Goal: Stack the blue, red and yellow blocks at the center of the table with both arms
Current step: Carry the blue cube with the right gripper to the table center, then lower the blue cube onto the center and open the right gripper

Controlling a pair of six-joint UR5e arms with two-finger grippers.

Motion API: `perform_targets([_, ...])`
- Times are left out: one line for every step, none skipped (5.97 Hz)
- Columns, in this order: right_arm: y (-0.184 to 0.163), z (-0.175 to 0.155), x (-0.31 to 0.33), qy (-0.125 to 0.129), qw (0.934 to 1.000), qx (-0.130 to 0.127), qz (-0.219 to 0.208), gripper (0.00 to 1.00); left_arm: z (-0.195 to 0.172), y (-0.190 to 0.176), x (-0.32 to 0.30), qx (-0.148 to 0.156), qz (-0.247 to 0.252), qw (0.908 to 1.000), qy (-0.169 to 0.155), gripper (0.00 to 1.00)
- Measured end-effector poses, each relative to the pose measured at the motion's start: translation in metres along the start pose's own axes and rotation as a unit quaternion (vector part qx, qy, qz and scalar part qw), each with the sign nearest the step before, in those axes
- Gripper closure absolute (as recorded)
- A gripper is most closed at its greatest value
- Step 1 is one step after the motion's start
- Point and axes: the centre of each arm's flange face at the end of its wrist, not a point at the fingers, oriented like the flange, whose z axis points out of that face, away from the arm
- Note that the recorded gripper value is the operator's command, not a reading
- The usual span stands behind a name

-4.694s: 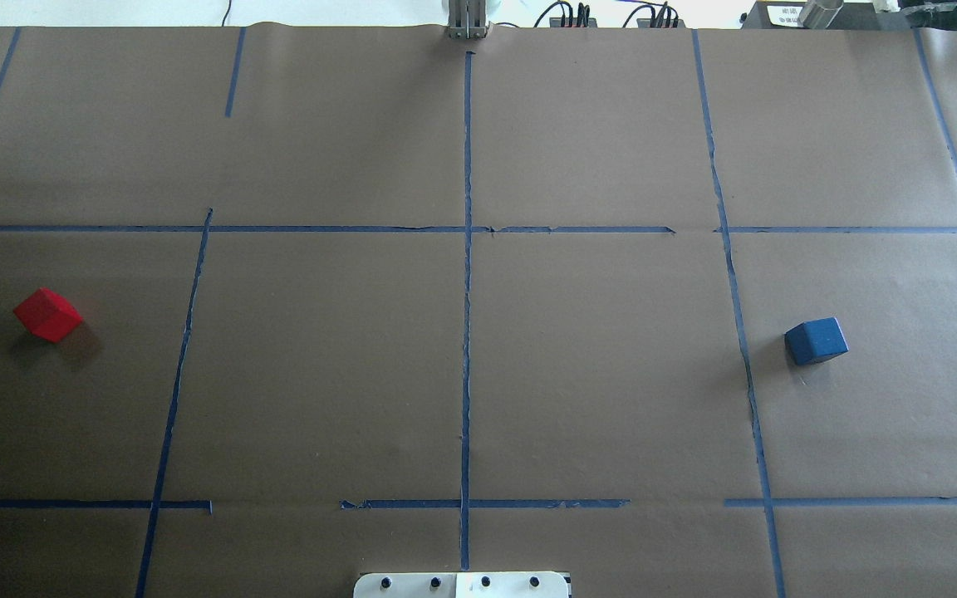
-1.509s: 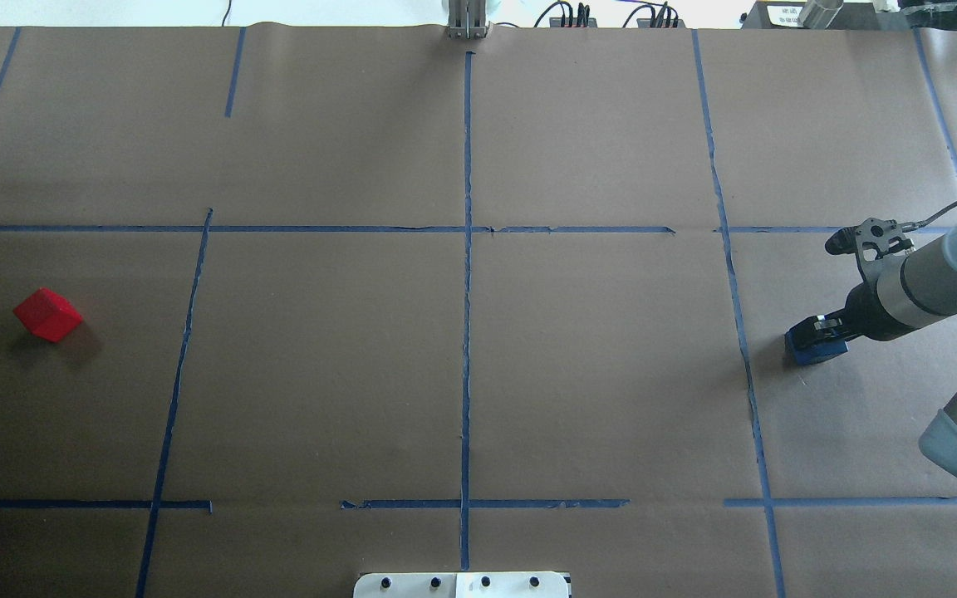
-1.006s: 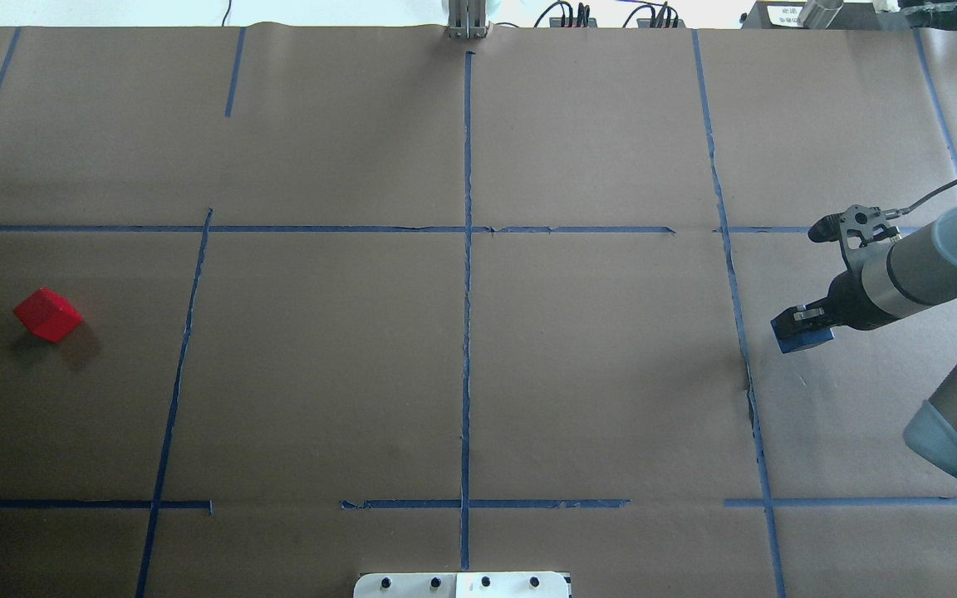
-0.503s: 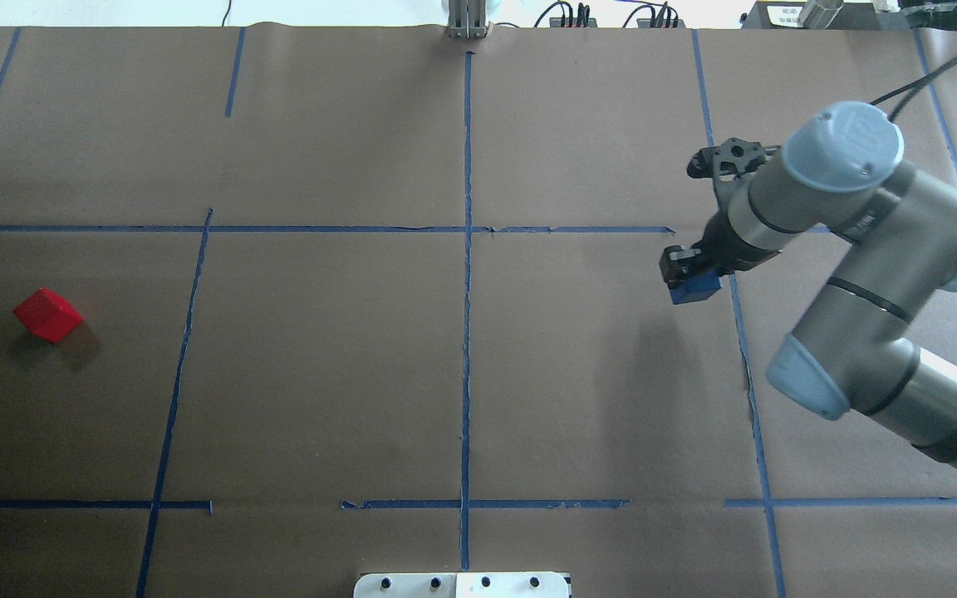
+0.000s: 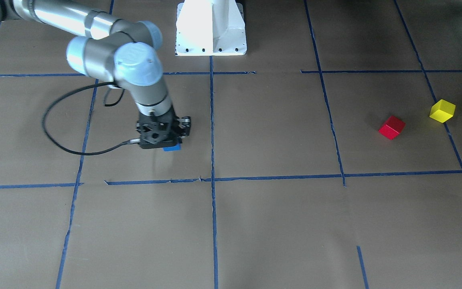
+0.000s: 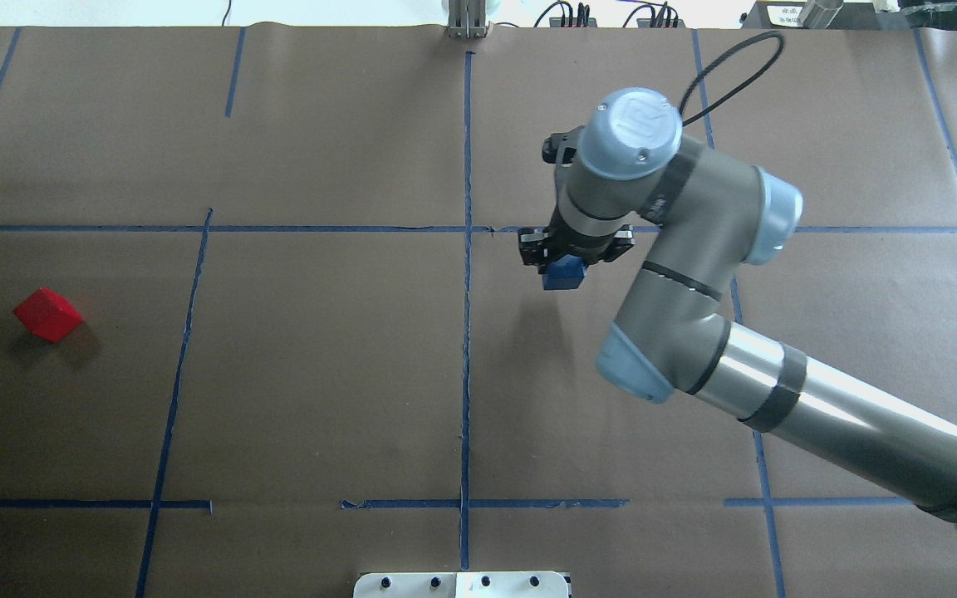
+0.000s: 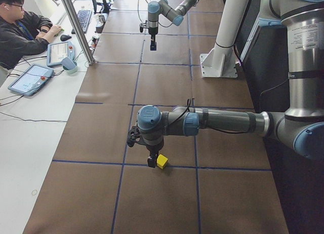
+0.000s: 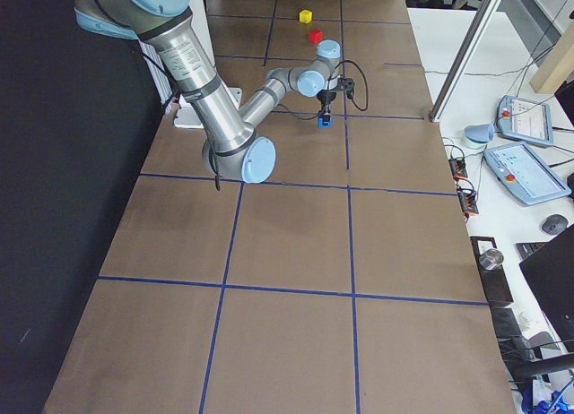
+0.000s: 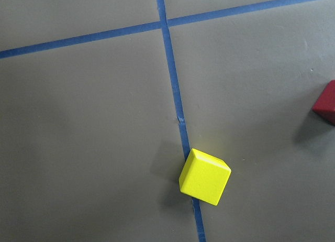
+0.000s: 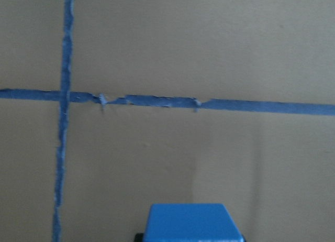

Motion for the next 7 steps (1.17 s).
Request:
perform_targets([0.006,0.010,-0.043,0.000,1.0000,0.004,0.008,0.81,0.000,0.000,0.000,0.000,0.000,1.0000,0.000,0.00])
perform_targets([0.011,0.019,-0.073,0.001,0.9999,0.005,0.013,0.74,0.000,0.000,0.000,0.000,0.000,1.0000,0.000,0.00])
perform_targets([0.015,0.027,-0.088,0.004,0.9999,0.004,0.014,0.63,0.000,0.001,0.000,-0.001,-0.001,1.0000,0.000,0.00])
perform_targets([0.018,0.034,-0.092,0.008,0.9999,0.003,0.012,0.37,0.001,0.001,0.000,-0.001,-0.001,1.0000,0.000,0.00])
perform_targets([0.021,0.040,-0.092,0.013,0.9999,0.001,0.011,0.26,0.001,0.001,-0.001,-0.001,-0.001,1.0000,0.000,0.00])
perform_targets([0.022,0.043,-0.092,0.015,0.9998,0.000,0.010,0.01,0.001,0.001,0.000,-0.001,-0.001,1.0000,0.000,0.00])
perform_targets([0.023,0.044,-0.092,0.015,0.9998,0.000,0.009,0.00,0.001,0.000,0.000,-0.001,-0.001,1.0000,0.000,0.00])
